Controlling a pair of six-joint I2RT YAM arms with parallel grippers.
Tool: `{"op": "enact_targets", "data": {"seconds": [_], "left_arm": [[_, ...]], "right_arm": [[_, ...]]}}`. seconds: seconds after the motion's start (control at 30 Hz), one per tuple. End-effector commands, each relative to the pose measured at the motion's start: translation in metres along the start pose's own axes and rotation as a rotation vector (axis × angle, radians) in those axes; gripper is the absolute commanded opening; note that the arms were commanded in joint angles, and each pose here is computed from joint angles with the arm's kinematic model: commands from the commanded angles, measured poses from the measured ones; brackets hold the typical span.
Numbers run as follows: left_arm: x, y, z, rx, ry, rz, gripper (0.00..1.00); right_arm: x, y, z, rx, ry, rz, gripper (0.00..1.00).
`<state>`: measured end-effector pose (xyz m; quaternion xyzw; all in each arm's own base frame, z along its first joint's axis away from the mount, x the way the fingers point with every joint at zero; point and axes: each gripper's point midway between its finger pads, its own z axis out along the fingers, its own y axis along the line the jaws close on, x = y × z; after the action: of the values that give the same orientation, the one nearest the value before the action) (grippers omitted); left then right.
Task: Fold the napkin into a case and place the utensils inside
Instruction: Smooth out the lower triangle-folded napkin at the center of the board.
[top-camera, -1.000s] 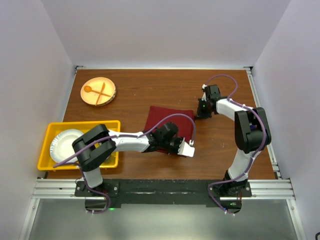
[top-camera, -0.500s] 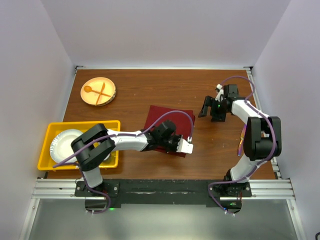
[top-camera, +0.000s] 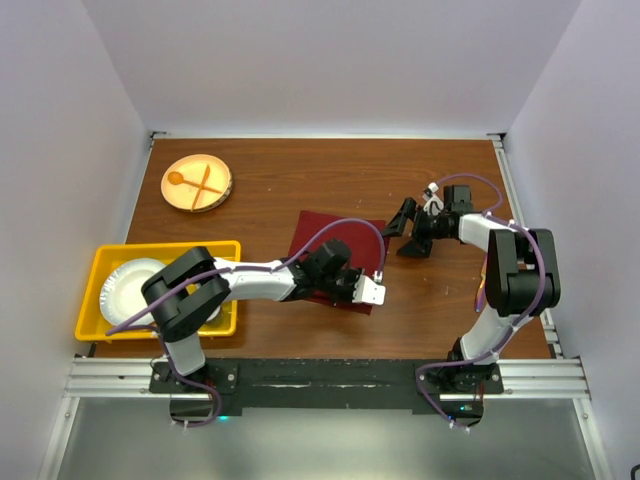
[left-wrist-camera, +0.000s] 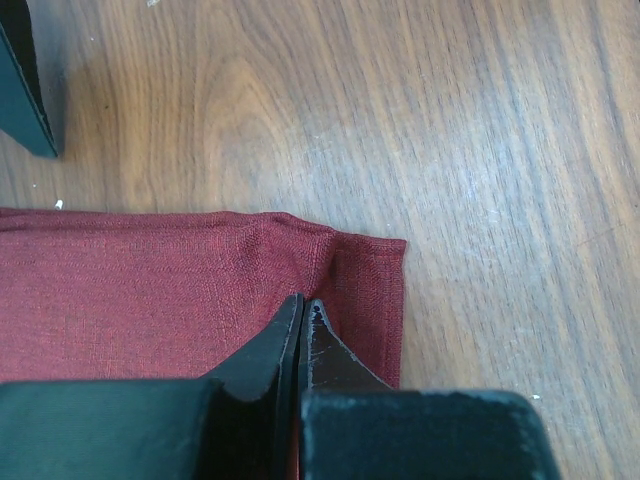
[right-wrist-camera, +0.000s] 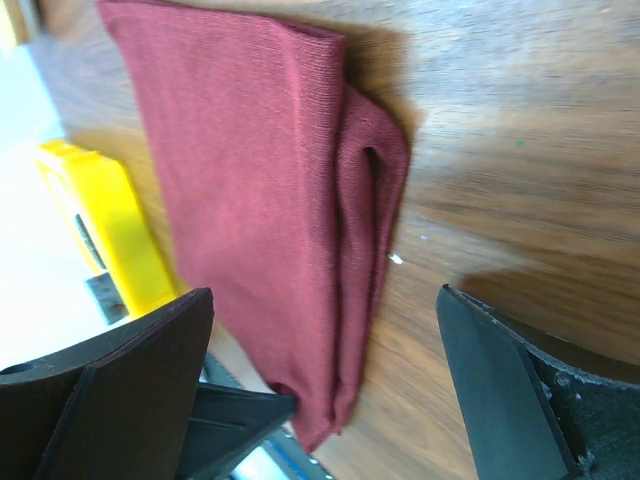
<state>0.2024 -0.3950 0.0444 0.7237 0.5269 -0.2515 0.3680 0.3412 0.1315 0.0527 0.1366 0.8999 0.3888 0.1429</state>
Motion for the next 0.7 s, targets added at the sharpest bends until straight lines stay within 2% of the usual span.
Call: {"op": "enact_targets", "data": {"seconds": [0.0, 0.67], "left_arm": [[-0.023, 0.012, -0.008, -0.036, -0.071, 0.007, 0.00], [-0.021, 0.015, -0.013, -0.041, -0.080, -0.001, 0.00]], "right_arm": [[-0.007, 0.023, 0.002, -0.122, -0.009, 0.022, 0.98], [0.000, 0.030, 0.017, -0.145, 0.034, 0.025, 0.98]]}}
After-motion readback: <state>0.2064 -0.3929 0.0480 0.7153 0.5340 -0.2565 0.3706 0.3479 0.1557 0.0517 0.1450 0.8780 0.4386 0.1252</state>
